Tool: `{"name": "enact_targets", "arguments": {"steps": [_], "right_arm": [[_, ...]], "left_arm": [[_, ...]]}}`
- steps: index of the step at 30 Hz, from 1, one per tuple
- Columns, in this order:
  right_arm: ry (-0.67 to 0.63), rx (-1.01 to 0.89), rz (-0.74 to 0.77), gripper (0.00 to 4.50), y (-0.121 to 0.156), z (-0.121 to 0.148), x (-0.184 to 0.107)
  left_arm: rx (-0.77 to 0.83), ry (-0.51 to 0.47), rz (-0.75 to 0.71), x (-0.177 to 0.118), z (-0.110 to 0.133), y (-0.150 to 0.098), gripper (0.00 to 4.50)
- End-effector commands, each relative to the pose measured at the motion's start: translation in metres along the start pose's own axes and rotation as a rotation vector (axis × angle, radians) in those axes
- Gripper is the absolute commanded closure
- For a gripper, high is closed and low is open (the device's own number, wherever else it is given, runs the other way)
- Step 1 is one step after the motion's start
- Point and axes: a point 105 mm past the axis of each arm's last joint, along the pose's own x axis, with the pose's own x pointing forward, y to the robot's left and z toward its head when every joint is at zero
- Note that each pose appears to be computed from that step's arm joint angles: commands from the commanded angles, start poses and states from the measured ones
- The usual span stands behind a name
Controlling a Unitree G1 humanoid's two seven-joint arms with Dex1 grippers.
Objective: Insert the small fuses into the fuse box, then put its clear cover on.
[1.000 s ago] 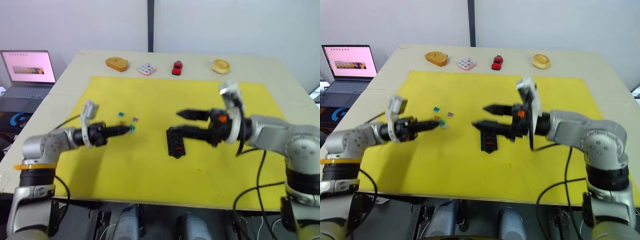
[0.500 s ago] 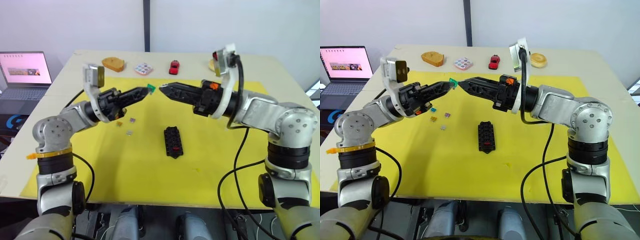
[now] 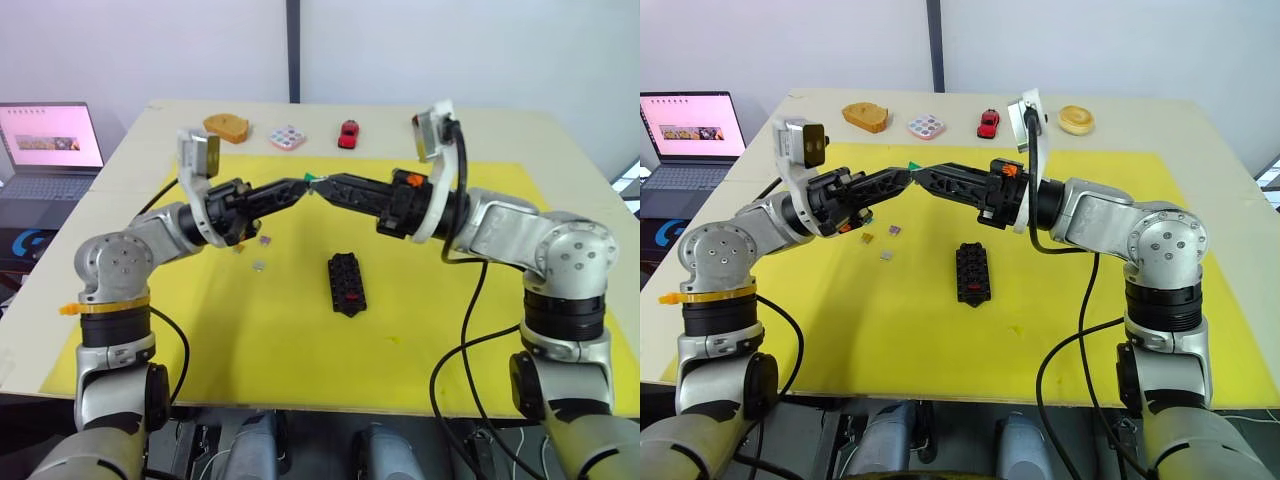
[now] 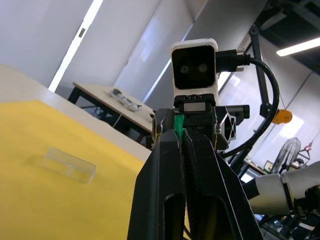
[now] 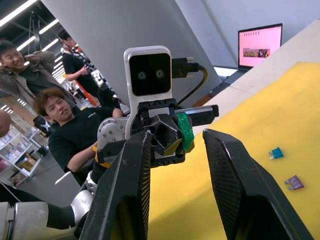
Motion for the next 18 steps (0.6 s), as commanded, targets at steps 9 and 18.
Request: {"name": "enact_targets", "arguments": {"steps": [9, 18], "right_arm": [[-0.042, -0.03, 0.043, 4.48, 0.0113, 0.0081, -0.0004], [-0.049, -0.05, 0.023, 4.5, 0.0076, 0.0086, -0.001]], "left_arm": [[0.034, -0.007, -0.023, -0.0004, 0.007, -0.0059, 4.5], [0.06, 0.017, 0.04, -0.0086, 0.0029, 0.0014, 3.6]]}}
